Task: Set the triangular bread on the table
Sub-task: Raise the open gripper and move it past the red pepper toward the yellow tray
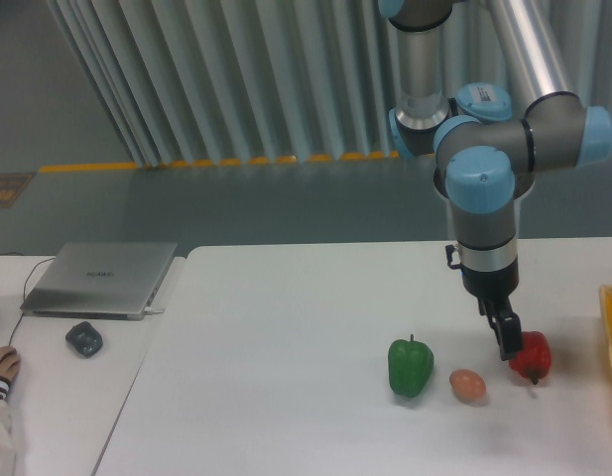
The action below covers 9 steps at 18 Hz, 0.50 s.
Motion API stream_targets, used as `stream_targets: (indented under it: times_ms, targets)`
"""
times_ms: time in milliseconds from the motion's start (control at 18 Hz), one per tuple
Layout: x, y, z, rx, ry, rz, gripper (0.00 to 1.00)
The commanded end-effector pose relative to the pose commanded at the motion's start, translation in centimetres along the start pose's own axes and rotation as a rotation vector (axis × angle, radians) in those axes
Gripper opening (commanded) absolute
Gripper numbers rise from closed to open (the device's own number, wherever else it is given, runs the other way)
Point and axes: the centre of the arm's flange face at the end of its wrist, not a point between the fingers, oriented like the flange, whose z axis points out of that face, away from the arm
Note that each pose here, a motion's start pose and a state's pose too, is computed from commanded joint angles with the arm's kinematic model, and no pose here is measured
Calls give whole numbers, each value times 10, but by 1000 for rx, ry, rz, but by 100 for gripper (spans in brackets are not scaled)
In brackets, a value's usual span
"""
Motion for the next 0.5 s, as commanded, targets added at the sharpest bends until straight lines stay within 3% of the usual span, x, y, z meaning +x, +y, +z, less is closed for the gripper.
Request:
stream_targets:
  times_ms: [167,278,500]
  targets:
    - [-7,18,4,28,-19,-33,100]
    - [-11,36,8,119,-37,-79,100]
    - [-17,80,-7,104,-78,-145,100]
